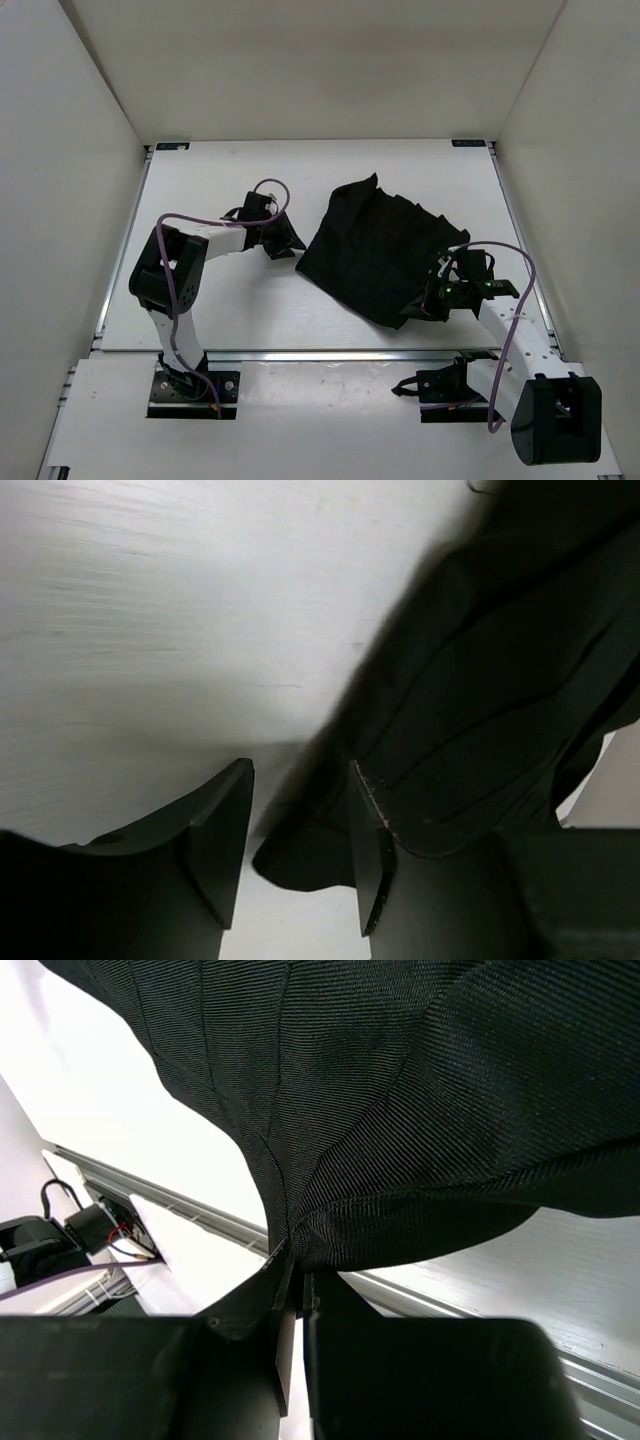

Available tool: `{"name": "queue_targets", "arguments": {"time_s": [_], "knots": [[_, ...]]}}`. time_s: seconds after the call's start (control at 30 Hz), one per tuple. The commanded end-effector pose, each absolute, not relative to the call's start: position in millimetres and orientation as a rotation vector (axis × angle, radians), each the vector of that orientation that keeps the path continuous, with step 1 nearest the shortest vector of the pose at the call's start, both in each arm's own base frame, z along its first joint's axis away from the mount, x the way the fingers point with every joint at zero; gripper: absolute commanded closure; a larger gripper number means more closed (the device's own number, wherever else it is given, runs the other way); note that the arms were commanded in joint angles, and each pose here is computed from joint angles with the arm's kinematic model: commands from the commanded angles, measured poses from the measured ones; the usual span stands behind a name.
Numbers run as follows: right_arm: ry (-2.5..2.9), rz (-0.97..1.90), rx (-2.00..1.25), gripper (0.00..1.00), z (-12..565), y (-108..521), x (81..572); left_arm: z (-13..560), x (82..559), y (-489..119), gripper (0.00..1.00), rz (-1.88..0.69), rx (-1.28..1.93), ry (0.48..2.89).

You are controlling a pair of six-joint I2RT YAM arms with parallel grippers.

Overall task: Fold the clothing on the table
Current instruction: Flatten the skirt out

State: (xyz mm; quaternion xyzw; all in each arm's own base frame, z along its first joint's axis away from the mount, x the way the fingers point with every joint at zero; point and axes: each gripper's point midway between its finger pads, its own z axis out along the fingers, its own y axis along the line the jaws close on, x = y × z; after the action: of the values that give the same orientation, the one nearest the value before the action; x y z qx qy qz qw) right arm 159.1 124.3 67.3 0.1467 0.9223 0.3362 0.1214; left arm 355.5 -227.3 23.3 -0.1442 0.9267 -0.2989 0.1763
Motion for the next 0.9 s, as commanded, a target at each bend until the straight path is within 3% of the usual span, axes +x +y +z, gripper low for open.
{"name": "queue_targets", "arguments": {"time_s": [0.0, 0.13, 0.17, 0.23, 0.27, 0.4, 0.5, 0.57, 0.7, 0.87], "knots": [[2.648, 0.996, 0.389, 1.00, 72, 125, 165, 12, 332, -239, 0.46, -0.819, -0.337, 2.710], [2.653, 1.008, 0.379, 1.00, 71, 126, 164, 13, 317, -249, 0.46, -0.871, -0.318, 2.695], [2.660, 1.013, 0.376, 1.00, 70, 127, 163, 11, 313, -252, 0.50, -0.882, -0.332, 2.705], [2.661, 1.013, 0.377, 1.00, 71, 128, 165, 10, 310, -256, 0.67, -0.894, -0.318, 2.713], [2.652, 1.022, 0.380, 1.00, 73, 129, 166, 8, 307, -257, 1.00, -0.904, -0.312, 2.723], [2.617, 1.061, 0.283, 1.00, 93, 138, 182, 42, 315, -263, 1.00, -1.058, -0.339, 2.645], [2.538, 0.994, 0.218, 1.00, 144, 129, 221, 147, 345, -255, 1.00, -1.184, -0.345, 2.374], [2.379, 0.990, 0.194, 1.00, 215, 123, 252, 209, 357, -233, 1.00, -1.199, -0.410, 2.224], [2.115, 1.047, 0.097, 1.00, 323, 135, 262, 334, 332, -191, 1.00, -1.238, -0.450, 1.872], [1.915, 1.176, 0.110, 1.00, 396, 134, 244, 399, 302, -152, 1.00, -1.284, -0.493, 1.679]]}}
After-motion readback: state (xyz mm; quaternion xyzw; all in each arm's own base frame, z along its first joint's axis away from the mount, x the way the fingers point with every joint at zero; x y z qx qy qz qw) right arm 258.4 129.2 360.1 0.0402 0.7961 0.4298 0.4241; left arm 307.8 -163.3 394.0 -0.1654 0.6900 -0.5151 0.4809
